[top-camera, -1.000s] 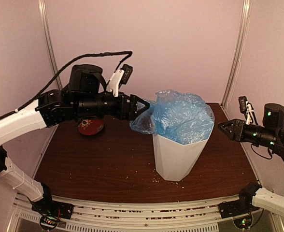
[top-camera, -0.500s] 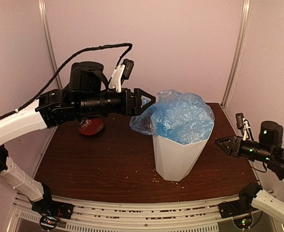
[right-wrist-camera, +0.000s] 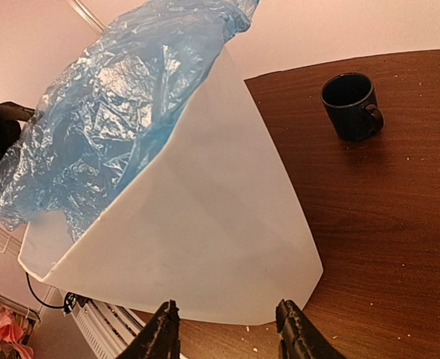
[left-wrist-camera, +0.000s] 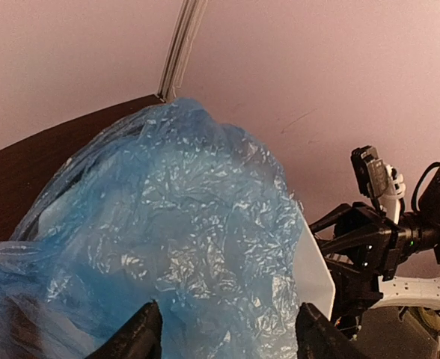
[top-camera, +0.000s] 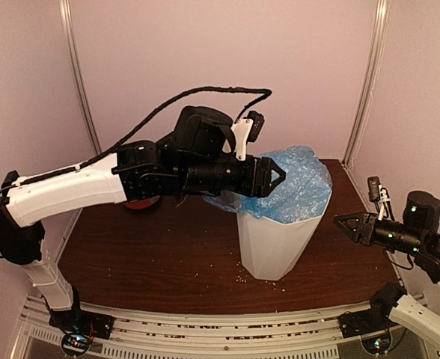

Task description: Put the trash bags into the trash bin

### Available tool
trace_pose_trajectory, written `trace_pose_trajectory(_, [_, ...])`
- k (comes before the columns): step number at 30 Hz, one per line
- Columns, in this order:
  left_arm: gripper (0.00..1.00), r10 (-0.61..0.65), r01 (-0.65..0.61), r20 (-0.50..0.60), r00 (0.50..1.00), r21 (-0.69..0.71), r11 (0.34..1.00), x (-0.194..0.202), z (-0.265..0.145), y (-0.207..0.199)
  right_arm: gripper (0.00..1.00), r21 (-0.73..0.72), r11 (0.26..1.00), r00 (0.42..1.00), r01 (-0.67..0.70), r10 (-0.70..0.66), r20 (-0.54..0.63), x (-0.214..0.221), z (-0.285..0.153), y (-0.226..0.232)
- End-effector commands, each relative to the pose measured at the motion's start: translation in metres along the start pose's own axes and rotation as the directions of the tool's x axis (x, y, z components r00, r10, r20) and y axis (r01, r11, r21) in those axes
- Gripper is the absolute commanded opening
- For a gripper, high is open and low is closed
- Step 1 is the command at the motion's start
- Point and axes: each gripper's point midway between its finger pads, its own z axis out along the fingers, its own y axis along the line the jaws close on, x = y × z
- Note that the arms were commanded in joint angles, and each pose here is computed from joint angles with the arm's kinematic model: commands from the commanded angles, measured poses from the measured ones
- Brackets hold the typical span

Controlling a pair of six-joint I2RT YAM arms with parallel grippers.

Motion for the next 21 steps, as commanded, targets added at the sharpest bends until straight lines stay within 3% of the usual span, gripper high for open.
trace_pose_trajectory(1, [0.63, 0.07, -0.067, 0.126, 0.989, -0.033, 0.997, -0.041, -0.033, -0.018, 0.46, -0.027, 1.0, 1.0, 0.016, -0.015, 0.02, -0.005, -0.004, 0.007])
trace_pose_trajectory(5, [0.6, 0.137, -0.138, 0.208, 0.968, -0.011, 0.99, -0.057, -0.065, -0.038, 0.46, -0.031, 0.999, 1.0, 0.022, -0.021, 0.02, -0.006, -0.003, 0.008])
trace_pose_trajectory(10, [0.67, 0.089, -0.049, 0.258, 0.962, -0.156, 0.987, -0.058, -0.089, -0.003, 0.46, -0.026, 0.999, 1.0, 0.018, -0.018, 0.013, -0.005, 0.0, 0.006])
trace_pose_trajectory(14, [0.75, 0.071, -0.027, 0.191, 0.979, -0.224, 0.974, -0.045, -0.077, 0.013, 0.46, -0.023, 1.0, 1.0, 0.017, -0.017, 0.015, -0.006, 0.001, 0.005])
trace_pose_trajectory(21, [0.75, 0.017, 0.008, 0.102, 0.995, -0.235, 0.972, -0.021, -0.047, 0.021, 0.46, -0.018, 1.0, 1.0, 0.013, -0.013, 0.01, -0.005, 0.001, 0.004])
